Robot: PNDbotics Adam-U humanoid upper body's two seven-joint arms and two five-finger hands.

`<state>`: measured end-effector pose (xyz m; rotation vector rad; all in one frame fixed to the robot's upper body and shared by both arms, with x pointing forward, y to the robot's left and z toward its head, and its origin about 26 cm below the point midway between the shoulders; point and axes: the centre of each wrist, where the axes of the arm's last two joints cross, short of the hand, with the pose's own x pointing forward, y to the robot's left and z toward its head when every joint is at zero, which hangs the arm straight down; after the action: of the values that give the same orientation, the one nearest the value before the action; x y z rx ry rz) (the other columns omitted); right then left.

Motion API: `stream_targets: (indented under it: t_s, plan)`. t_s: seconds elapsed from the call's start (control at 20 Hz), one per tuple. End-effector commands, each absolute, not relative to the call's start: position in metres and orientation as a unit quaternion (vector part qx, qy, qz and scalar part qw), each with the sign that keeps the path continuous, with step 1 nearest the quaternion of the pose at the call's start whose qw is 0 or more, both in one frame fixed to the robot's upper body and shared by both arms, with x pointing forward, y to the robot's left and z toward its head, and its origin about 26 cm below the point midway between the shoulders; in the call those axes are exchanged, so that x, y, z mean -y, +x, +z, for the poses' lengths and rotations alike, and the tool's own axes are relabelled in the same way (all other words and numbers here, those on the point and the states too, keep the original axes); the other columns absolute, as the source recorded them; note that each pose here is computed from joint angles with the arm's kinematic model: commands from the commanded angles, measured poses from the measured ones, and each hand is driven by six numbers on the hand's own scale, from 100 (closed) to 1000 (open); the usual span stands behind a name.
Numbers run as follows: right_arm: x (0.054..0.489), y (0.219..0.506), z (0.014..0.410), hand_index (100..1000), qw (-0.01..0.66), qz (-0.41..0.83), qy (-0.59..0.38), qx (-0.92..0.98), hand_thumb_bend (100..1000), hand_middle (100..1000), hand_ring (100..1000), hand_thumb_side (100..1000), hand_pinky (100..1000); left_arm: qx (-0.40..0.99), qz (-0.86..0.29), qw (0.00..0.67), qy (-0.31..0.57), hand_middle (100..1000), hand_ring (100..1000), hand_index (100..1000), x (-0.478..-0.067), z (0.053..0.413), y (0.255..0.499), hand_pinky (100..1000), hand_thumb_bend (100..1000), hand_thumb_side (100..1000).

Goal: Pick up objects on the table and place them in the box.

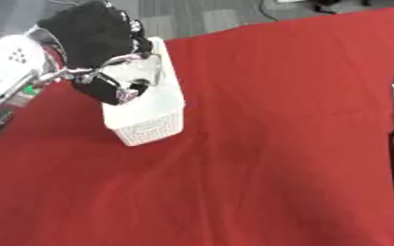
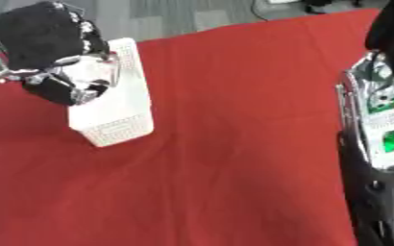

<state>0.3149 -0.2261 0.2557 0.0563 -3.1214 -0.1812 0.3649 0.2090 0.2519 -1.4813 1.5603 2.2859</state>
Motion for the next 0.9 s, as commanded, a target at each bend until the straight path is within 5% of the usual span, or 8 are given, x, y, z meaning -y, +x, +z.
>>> stream_targets:
  t_s: [0.05, 0.4, 0.45, 0.5, 0.6, 0.65, 0.8, 0.9]
  plan:
    - [0.224, 0.313, 0.264, 481, -0.009, -0.056, 0.026, 0.998, 100, 338, 340, 1000, 358, -0.464, 0.747, 0.013, -0.476, 100, 100, 141, -0.214, 0.25, 0.369, 100, 100, 539]
    - [0.225, 0.313, 0.264, 480, -0.006, -0.056, 0.024, 0.998, 100, 336, 338, 1000, 356, -0.392, 0.777, -0.028, -0.492, 100, 100, 178, -0.219, 0.238, 0.376, 100, 100, 474]
    - [0.225, 0.313, 0.263, 480, -0.005, -0.055, 0.023, 0.998, 100, 336, 339, 1000, 356, -0.376, 0.782, -0.039, -0.494, 115, 100, 198, -0.22, 0.237, 0.377, 100, 100, 436]
    - [0.225, 0.313, 0.263, 480, -0.005, -0.055, 0.023, 0.998, 100, 336, 339, 1000, 356, -0.365, 0.787, -0.047, -0.496, 232, 188, 290, -0.22, 0.236, 0.377, 122, 100, 387]
    - [0.226, 0.312, 0.263, 480, -0.004, -0.055, 0.022, 0.998, 100, 336, 338, 1000, 356, -0.339, 0.8, -0.058, -0.492, 527, 548, 546, -0.22, 0.234, 0.377, 463, 162, 475]
    - [0.225, 0.312, 0.263, 480, -0.003, -0.055, 0.024, 0.998, 100, 335, 338, 1000, 355, -0.326, 0.808, -0.06, -0.486, 648, 690, 654, -0.22, 0.232, 0.377, 610, 341, 593]
    - [0.225, 0.312, 0.262, 479, 0.0, -0.055, 0.028, 0.998, 100, 334, 337, 1000, 355, -0.311, 0.821, -0.057, -0.475, 876, 962, 798, -0.218, 0.232, 0.376, 949, 570, 870]
    - [0.225, 0.312, 0.262, 479, 0.001, -0.055, 0.03, 0.998, 100, 334, 337, 1000, 355, -0.312, 0.824, -0.054, -0.47, 949, 1000, 836, -0.218, 0.233, 0.375, 1000, 634, 943]
